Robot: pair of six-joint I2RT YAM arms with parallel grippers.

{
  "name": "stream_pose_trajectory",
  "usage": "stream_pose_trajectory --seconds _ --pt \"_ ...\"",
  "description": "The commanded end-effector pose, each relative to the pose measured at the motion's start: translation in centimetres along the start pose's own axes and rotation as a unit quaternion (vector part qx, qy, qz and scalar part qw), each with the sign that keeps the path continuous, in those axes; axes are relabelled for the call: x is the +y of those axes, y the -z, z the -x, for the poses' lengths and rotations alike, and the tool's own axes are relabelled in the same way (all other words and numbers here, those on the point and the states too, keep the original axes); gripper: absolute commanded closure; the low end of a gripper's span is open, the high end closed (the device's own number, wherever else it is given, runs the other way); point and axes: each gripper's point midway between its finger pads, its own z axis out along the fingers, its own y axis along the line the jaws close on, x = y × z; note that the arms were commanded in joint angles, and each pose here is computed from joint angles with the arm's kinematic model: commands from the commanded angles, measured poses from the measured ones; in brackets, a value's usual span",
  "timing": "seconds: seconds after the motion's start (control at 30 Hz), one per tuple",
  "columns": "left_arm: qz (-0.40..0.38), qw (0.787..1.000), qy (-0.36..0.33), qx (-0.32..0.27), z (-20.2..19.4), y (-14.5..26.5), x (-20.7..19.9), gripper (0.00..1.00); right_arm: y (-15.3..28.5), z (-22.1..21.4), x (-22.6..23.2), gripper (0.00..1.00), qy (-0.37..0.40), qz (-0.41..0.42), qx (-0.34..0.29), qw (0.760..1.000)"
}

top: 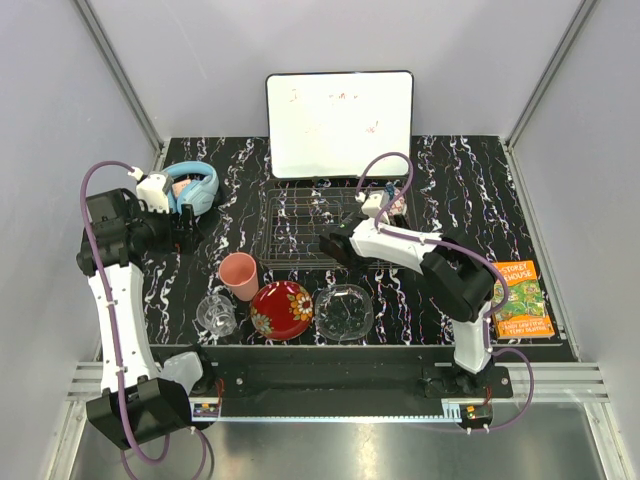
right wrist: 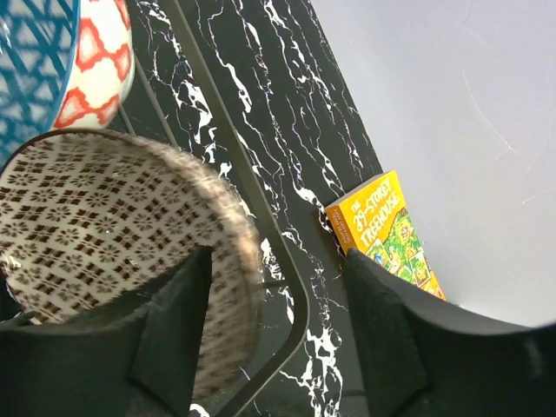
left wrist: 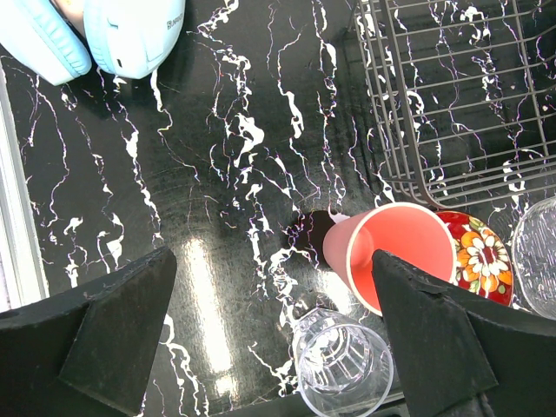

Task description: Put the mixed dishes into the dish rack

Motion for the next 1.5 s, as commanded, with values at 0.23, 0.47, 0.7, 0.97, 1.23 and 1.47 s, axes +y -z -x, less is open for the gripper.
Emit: stream_pose_trajectory --seconds 0.23,0.47,0.7,0.97,1.23,1.47 --pt "-0.006 1.000 -0.002 -0.020 1.5 0.0 0.1 0.01 2.5 2.0 -3.2 0.23 0.092 -0.002 0.002 0.996" --pt "-0.006 1.000 -0.004 -0.023 1.6 0.0 0.1 0.01 3.6 4.0 -5.6 0.24 0.005 0.028 0.009 1.000" --pt "-0.012 1.000 0.000 -0.021 1.5 -0.1 -0.1 0.01 1.1 3.3 -8.9 0.27 -0.056 0.021 0.039 0.997" --pt "-0.006 1.000 -0.003 -0.023 1.4 0.1 0.0 0.01 -0.3 1.2 -7.1 0.27 -0.042 0.028 0.059 0.997" --pt "-0.005 1.000 -0.003 -0.022 1.4 0.0 0.1 0.01 -0.9 -0.6 -5.0 0.28 -0.020 0.031 0.075 0.996" --pt "-0.007 1.000 0.001 -0.022 1.4 -0.1 0.1 0.01 -0.5 0.3 -3.4 0.28 -0.035 0.070 0.076 0.994"
